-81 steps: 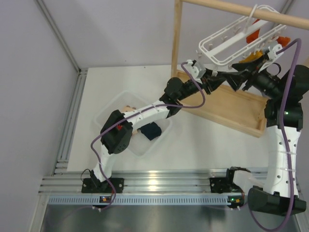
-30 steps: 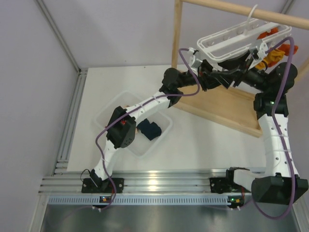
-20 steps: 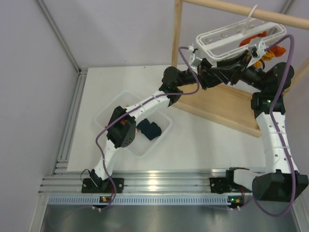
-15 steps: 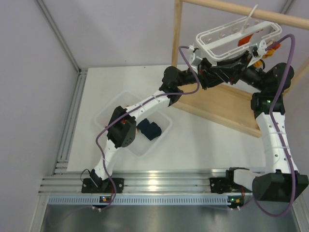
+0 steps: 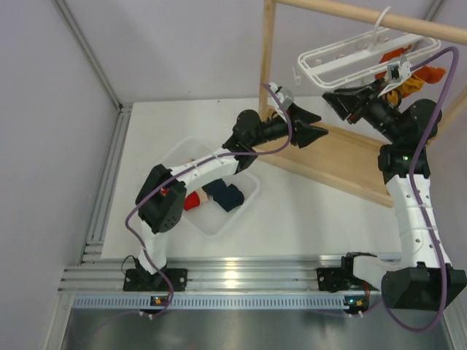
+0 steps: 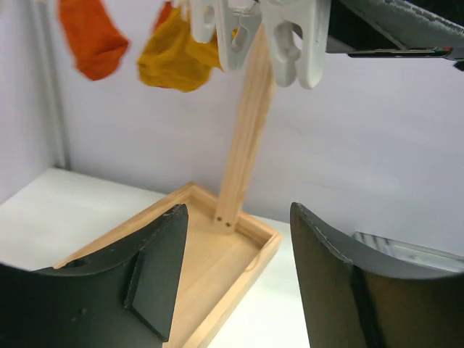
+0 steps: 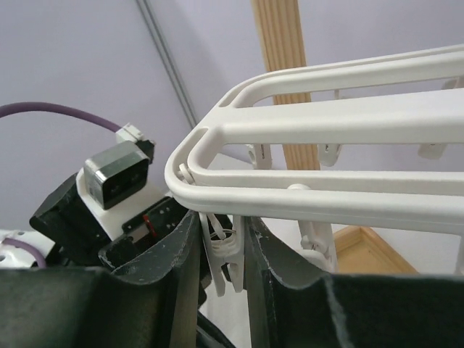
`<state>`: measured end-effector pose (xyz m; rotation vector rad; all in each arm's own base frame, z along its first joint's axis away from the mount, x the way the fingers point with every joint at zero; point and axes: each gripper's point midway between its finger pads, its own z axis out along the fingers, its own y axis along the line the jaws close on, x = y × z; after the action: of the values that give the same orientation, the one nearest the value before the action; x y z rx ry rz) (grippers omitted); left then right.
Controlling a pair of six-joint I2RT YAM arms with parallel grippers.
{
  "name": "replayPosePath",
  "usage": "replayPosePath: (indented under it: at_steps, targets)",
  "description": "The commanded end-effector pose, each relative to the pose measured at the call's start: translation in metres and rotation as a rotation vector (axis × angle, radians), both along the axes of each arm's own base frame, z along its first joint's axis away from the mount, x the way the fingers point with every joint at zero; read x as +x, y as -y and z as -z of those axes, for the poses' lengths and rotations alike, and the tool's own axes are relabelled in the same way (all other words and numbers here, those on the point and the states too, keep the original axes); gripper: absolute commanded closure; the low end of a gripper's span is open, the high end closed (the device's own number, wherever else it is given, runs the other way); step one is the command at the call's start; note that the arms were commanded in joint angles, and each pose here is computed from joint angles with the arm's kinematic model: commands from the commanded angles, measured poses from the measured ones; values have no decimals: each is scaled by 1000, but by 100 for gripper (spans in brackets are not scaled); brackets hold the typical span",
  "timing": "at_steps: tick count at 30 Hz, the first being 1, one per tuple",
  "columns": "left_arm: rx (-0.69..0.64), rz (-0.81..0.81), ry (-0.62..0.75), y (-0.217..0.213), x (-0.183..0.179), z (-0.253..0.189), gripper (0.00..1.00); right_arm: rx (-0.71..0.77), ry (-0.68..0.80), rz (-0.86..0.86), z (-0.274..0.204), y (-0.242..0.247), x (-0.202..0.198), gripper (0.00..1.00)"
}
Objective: Clip the socks to the hanger
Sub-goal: Open the clamp at the hanger.
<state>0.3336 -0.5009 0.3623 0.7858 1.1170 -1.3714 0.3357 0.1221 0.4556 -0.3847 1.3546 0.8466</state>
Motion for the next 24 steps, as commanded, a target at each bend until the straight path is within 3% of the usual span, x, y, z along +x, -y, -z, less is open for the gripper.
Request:
replayPosePath:
  at_steps: [1,12,15,17,19,20,24]
  targets:
    - [-41,-160,105,-49,7,-57,36,115,-23,120,-21,13,2,100]
    - [338,-356,-93,-166,34,22,41,357,-261,271,-6,35,13,100]
    - [280,-297,-69,-179,19,3,43,414,-324,237,0,29,10,100]
    - [171,-192,-2,-168,-2,-25,42,442,-323,196,2,23,10,100]
    - [96,-144,5,-153,-8,-58,42,442,-327,165,5,16,10,100]
    - [97,-139,-23,-136,-4,-54,43,445,-326,159,4,15,11,100]
    - [71,-320,104,-97,12,-78,43,441,-288,176,-7,16,12,100]
